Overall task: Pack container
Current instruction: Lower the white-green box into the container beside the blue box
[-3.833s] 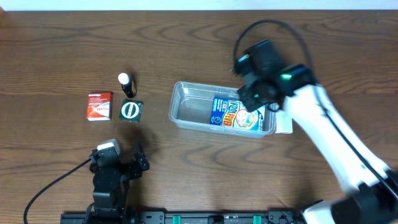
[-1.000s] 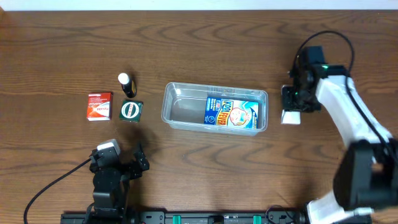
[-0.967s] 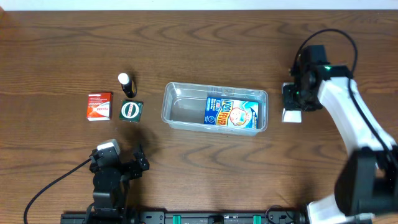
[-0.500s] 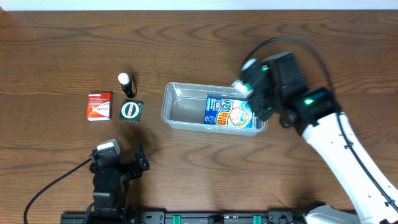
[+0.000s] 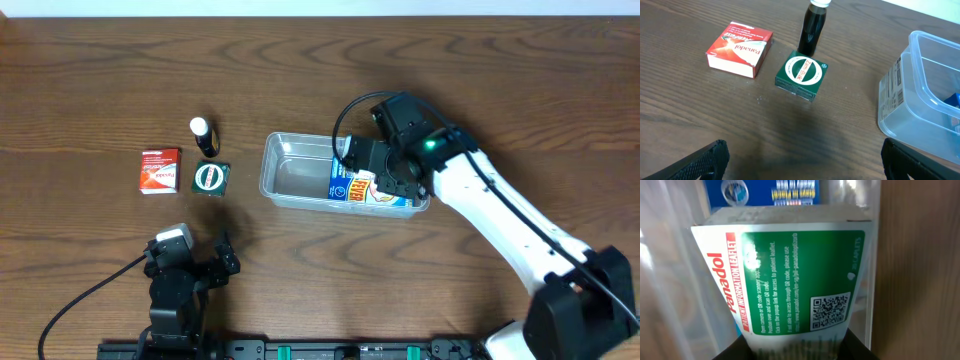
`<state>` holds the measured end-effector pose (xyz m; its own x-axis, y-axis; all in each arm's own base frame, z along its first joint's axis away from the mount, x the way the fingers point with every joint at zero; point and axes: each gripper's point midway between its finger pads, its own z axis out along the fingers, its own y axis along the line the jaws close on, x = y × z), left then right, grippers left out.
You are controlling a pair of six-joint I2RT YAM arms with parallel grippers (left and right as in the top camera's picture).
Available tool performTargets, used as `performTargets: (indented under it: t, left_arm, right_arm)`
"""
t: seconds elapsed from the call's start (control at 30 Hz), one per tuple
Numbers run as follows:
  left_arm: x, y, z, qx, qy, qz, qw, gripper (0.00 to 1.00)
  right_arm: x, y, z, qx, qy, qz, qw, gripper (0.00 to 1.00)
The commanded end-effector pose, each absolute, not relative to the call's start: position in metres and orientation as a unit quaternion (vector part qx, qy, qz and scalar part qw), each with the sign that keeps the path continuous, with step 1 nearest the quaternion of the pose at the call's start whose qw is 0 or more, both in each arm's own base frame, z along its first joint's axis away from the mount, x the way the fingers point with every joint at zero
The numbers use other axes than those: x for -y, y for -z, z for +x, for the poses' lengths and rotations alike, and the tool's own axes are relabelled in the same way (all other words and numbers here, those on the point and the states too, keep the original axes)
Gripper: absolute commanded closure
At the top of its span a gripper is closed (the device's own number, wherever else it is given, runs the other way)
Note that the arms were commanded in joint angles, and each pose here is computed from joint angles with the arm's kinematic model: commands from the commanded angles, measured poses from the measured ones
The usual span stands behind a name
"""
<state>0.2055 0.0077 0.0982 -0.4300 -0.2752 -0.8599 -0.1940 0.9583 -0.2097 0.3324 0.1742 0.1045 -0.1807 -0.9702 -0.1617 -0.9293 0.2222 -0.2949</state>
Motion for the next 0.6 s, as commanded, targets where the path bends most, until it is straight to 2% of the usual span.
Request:
performTargets:
  t: [0.0, 0.2, 0.3, 0.4, 0.43, 0.57]
  left_arm:
    - [-0.009, -0.092, 0.205, -0.849, 0.033, -0.135, 0.510, 0.02]
    - [-0.009, -0.092, 0.205, -0.849, 0.033, -0.136, 0.510, 0.02]
    - [-0.009, -0.091, 0.205, -0.849, 0.033, -0.136, 0.510, 0.02]
    - [-0.009, -0.092, 0.205, -0.849, 0.033, -0.136, 0.510, 0.02]
    - [-0.009, -0.091, 0.205, -0.849, 0.033, -0.136, 0.510, 0.02]
    - [-0.009, -0.091, 0.205, -0.849, 0.033, -0.135, 0.510, 0.02]
  right_arm:
    - [-0.164, -0.097, 0.342, -0.736, 0.099, -0.655, 0.140, 0.69]
    - [-0.158, -0.085, 0.349, -0.723, 0.102, -0.671, 0.127, 0.55]
    - [-0.157, -0.087, 0.357, -0.725, 0.111, -0.665, 0.139, 0.51]
    - [-0.157, -0.094, 0.371, -0.745, 0.132, -0.633, 0.165, 0.46]
    - [-0.159, -0.097, 0.374, -0.753, 0.133, -0.621, 0.174, 0.36]
    - [-0.165, -0.118, 0.379, -0.784, 0.126, -0.569, 0.215, 0.32]
